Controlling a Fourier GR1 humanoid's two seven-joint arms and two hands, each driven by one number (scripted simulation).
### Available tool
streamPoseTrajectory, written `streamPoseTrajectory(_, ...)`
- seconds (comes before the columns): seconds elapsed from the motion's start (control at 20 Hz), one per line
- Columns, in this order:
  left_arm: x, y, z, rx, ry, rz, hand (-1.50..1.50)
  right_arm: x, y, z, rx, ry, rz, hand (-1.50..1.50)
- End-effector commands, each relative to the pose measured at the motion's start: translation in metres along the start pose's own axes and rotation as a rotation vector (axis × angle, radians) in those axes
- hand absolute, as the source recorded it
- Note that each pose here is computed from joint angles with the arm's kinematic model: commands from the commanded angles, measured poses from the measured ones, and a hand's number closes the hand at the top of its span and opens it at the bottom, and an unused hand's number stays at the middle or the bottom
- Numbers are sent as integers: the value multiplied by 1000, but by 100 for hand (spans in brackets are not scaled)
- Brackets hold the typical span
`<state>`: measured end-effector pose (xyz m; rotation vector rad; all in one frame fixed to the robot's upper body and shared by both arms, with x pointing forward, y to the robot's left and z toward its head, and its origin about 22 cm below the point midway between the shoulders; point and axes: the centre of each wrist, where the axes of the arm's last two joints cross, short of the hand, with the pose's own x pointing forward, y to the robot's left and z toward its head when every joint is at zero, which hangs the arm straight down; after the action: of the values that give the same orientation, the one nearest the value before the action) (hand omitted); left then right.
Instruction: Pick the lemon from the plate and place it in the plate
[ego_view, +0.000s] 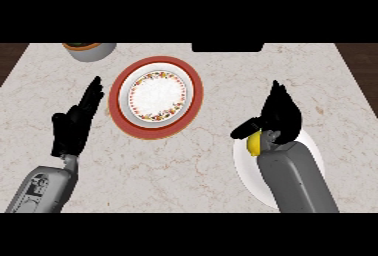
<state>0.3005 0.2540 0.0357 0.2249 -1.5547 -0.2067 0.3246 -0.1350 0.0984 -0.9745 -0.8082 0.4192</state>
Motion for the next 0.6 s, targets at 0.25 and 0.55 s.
streamPoseTrajectory(0.25, -1, 7, -3, -17, -5, 3, 0, -17, 19, -10, 117, 235, 133, -150)
streamPoseTrajectory(0.55, 13, -5, -15, -19, -14, -10, 0, -22, 33, -26, 163, 232, 135, -150)
